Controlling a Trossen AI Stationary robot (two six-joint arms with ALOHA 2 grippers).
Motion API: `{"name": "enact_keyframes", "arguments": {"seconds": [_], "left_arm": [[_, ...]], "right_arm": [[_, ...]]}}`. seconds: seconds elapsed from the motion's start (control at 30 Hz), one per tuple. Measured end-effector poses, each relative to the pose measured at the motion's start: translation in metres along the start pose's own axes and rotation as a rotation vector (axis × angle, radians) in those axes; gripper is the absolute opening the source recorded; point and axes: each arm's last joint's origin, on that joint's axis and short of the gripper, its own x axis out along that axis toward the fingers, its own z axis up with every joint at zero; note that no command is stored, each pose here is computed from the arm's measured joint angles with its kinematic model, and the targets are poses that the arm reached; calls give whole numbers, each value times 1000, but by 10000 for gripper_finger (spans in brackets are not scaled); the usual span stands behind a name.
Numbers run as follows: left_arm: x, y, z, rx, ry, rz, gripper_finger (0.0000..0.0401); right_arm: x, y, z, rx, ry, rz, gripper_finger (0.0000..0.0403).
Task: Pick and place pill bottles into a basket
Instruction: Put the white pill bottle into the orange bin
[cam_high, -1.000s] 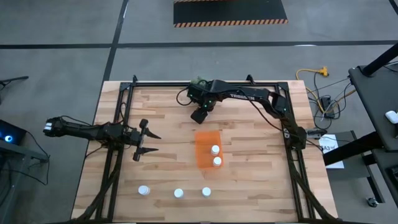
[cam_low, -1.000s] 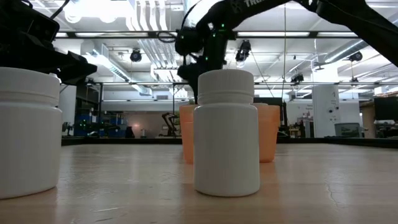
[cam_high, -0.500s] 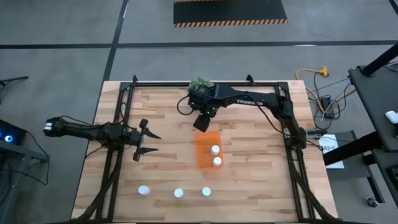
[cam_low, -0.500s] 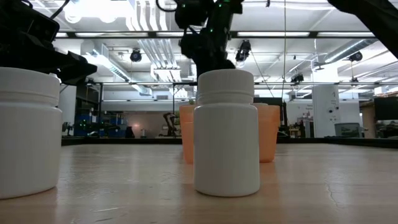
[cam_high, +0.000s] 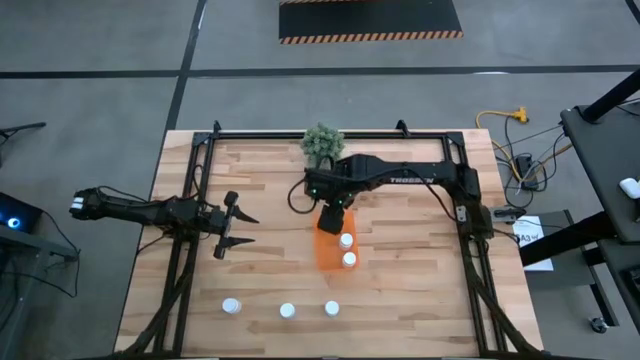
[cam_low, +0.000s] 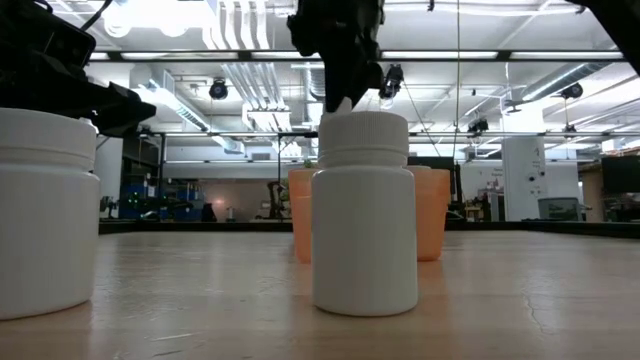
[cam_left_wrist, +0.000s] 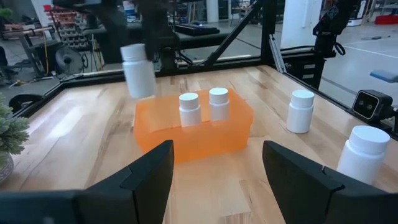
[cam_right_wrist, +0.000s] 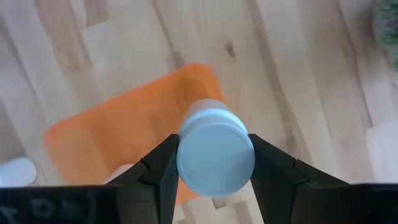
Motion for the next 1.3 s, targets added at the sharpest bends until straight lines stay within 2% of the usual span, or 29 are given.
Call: {"name": "enact_keyframes", "arguments": {"seconds": [0.2, 0.37, 0.57, 0.8, 0.93, 1.13, 1.3], "left_arm": [[0, 0, 0, 0, 0, 0, 228], [0, 0, 0, 0, 0, 0, 228], [0, 0, 0, 0, 0, 0, 228], [0, 0, 0, 0, 0, 0, 228], [0, 0, 0, 0, 0, 0, 228], [0, 0, 0, 0, 0, 0, 228], [0, 0, 0, 0, 1, 1, 228]], "right_arm": [[0, 19, -7, -67, 8, 11, 147], [7, 23, -13, -83, 36, 5, 147], [13, 20, -22, -94, 11, 6, 147], [12, 9, -46, -73, -60, 29, 147], [15, -1, -60, -49, -37, 25, 147], [22, -4, -60, -48, -52, 27, 147], [39, -4, -58, -65, -7, 11, 147]]}}
